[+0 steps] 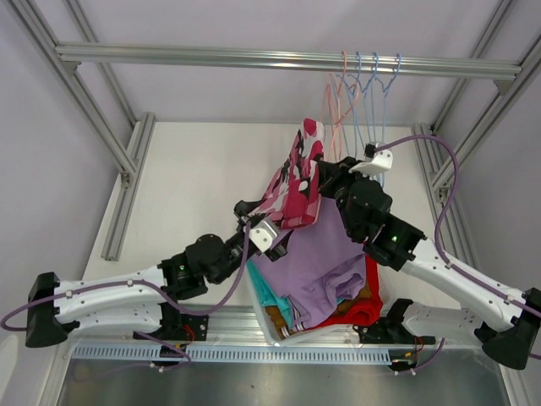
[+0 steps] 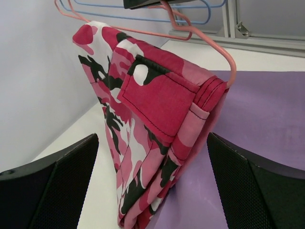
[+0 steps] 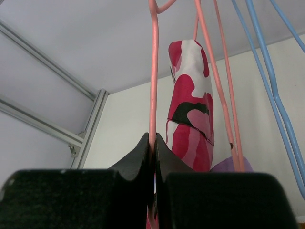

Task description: Remove the trousers from the hanger

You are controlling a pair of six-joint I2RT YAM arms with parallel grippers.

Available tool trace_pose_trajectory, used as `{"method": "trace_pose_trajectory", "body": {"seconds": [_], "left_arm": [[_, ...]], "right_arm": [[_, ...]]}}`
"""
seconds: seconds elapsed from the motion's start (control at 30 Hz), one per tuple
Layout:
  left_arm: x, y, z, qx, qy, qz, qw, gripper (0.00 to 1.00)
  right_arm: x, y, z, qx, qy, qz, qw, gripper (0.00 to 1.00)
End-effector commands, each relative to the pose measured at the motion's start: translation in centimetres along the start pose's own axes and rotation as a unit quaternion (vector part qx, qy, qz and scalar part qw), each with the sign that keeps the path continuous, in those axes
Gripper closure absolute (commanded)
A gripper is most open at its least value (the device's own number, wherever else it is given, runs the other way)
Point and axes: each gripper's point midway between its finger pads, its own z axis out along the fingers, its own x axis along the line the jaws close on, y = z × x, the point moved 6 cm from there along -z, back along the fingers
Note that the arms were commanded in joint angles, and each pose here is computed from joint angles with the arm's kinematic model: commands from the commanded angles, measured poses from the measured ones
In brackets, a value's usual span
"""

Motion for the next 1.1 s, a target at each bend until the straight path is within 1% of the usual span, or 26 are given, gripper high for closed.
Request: {"method": "trace_pose_trajectory", "body": {"seconds": [0.0,0.07,0.37,0.63,0.87,0.93,1.07], "left_arm": [[-0.2,1.1,0.8,-0.024,0.013,-0.006,1.000,0.01],[-0.9,0.7,1.4,-0.017,0.011,-0.003,1.000,0.01],[-0.7,0.2,2.4,-0.012,0.042,0.014,0.999,0.01],[1.2,-0.3,3.0,0.003,0.116,0.029,0.993,0.00],[0.6,-0.2,3.2,0.007,0.093,0.011,0.996,0.01],[0.1,-0.4,3.1,0.010,0.072,0.008,0.997,0.00],[-0.6,0.6,2.4,-0.001,0.044,-0.016,0.999,0.01]], "right_arm": [[0.9,3.5,-0.7,-0.041,0.038,0.086,0.995,1.00],[0.9,3.1,-0.7,-0.031,0.046,0.085,0.995,1.00],[1.1,1.9,-0.6,-0.004,0.069,0.078,0.995,1.00],[1.2,1.2,-1.1,0.015,0.092,0.082,0.992,1.00],[1.4,1.1,-1.4,0.020,0.105,0.083,0.991,1.00],[1.3,1.2,-1.3,0.019,0.105,0.081,0.991,1.00],[1.2,1.1,-1.3,0.020,0.105,0.078,0.991,1.00]]}}
